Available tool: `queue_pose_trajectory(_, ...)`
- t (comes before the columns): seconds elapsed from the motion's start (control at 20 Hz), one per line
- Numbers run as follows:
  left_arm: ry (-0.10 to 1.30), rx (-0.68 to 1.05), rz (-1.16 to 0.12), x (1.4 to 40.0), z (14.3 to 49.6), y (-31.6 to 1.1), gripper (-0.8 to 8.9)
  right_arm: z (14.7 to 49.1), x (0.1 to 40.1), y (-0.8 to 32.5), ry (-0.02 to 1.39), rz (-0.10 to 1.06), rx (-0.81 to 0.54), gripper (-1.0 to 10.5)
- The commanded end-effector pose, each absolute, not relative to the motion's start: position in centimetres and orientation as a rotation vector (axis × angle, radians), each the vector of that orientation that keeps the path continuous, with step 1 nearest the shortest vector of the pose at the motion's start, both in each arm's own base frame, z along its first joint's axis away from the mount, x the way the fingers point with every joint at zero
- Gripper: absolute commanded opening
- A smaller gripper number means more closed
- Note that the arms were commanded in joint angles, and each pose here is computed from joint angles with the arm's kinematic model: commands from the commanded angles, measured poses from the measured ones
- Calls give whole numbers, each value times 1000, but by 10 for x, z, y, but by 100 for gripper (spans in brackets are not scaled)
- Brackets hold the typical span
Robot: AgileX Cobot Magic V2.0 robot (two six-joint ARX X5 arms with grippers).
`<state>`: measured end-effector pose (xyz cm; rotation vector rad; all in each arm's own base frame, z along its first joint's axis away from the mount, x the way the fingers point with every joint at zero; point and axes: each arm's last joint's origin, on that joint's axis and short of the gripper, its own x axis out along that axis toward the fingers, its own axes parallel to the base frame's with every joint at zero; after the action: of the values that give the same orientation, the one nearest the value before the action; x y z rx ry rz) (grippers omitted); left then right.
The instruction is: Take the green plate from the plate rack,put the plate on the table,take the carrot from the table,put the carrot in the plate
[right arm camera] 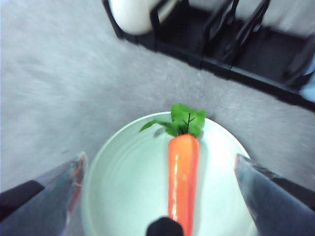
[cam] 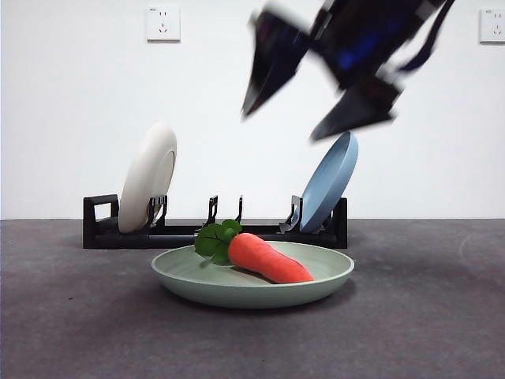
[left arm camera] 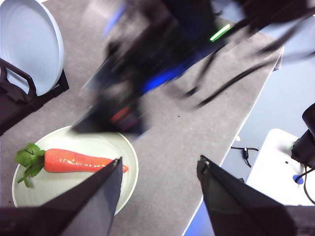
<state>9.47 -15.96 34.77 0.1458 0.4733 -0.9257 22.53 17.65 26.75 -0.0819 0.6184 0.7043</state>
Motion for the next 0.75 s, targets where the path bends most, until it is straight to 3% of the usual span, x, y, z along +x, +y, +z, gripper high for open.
queue_pose_trajectory(0.05,483,140,-920,95,346,-159,260,290,198,157,640,699,-79,505)
queue_pose_trajectory(0.35,487,144,-920,94,346,-159,259,316,115,93,811,667,-109,500)
queue_pose_trajectory(0.55,505,155,-917,94,344,-158,250,321,79,65,845,645,-66,492)
queue_pose_trajectory(0.65,518,164,-915,94,343,-158,220,321,67,55,845,640,-54,284)
queue_pose_trajectory(0.75,533,174,-912,93,342,-157,-1,321,60,50,844,640,-54,4)
